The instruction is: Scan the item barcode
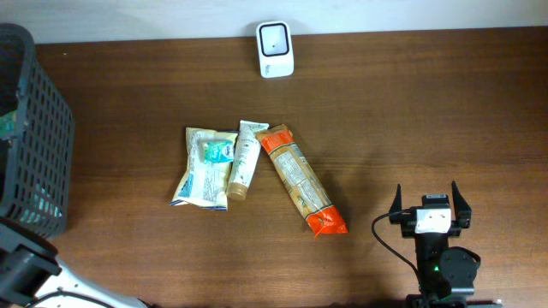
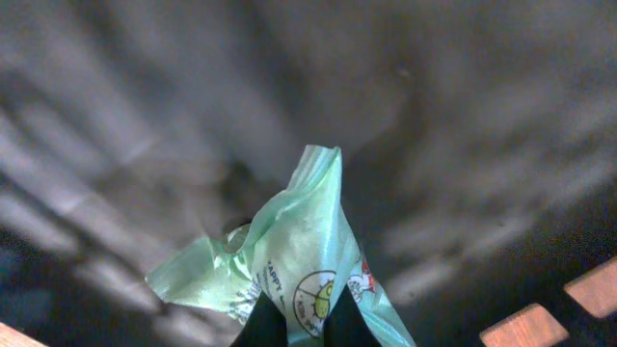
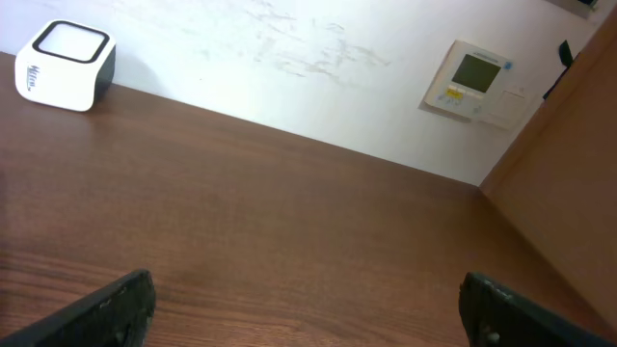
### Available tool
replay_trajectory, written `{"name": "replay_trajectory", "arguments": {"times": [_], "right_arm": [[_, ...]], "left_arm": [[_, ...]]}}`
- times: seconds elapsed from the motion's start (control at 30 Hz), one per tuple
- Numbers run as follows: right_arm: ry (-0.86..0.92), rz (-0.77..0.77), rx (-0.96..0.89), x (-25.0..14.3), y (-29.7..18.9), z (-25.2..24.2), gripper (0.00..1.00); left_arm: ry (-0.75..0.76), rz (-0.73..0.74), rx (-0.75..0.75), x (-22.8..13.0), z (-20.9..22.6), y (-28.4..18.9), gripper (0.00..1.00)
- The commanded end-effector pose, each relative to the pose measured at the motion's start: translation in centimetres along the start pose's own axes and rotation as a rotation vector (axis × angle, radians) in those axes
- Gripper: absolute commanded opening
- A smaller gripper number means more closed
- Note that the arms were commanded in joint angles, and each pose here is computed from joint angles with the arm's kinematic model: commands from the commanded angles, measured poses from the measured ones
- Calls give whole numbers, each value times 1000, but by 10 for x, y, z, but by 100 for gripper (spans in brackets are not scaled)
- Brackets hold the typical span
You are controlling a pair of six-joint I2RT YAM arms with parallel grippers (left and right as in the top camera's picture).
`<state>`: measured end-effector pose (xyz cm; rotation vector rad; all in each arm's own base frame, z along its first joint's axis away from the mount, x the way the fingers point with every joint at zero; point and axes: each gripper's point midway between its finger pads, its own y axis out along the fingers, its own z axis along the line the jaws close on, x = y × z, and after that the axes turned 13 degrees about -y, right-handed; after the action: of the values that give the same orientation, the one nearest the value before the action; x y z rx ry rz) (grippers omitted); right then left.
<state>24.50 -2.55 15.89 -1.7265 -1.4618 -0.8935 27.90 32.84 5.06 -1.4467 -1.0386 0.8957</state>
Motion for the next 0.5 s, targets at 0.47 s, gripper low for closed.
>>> {"name": "replay_trajectory", "arguments": {"times": [0.47], "right_arm": [[-4, 15, -13, -5, 0, -1, 99]], "left_arm": [[670, -507, -443, -148, -182, -327, 0]]}}
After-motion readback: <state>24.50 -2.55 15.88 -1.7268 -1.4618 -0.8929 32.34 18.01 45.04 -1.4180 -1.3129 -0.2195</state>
